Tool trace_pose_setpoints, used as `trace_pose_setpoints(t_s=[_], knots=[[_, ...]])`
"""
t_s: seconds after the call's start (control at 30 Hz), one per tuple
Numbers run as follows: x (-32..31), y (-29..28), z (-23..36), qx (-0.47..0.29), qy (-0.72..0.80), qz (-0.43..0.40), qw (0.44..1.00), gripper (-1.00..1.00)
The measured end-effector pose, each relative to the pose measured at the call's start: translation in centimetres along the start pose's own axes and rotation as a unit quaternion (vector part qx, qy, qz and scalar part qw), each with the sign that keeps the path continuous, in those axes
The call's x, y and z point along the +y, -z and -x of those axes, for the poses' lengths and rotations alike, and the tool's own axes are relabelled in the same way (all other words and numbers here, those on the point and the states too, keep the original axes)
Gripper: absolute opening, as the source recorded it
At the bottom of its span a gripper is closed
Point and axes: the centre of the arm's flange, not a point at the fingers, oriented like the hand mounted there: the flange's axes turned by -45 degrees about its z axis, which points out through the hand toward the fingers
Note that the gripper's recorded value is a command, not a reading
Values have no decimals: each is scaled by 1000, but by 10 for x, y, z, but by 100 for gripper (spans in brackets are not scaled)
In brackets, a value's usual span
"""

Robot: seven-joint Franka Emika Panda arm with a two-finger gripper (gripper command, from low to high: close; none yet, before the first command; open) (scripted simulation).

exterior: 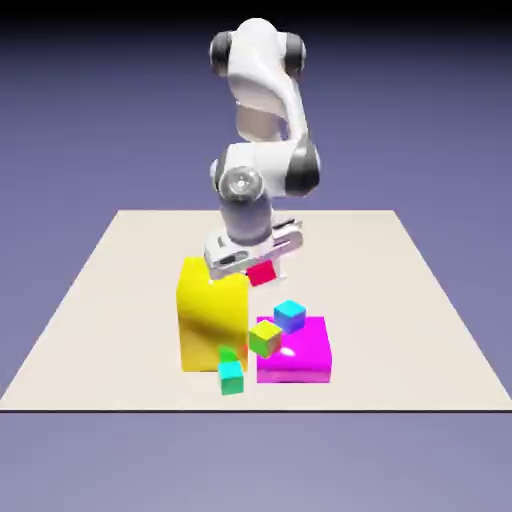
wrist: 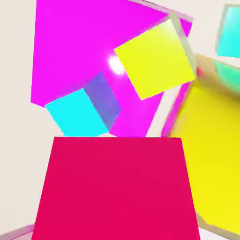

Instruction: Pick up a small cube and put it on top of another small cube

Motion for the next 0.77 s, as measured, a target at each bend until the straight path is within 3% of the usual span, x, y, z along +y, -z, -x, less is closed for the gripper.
trace_pose_setpoints(t_s=[0.53, 0.67, 0.7, 0.77], knots=[[-73, -58, -71, -137, -52, 91, 985, -100], [-62, -113, -69, -137, -52, 91, 985, -100], [-61, -121, -68, -137, -52, 91, 985, 100], [-61, -121, -68, -137, -52, 92, 985, 100]])
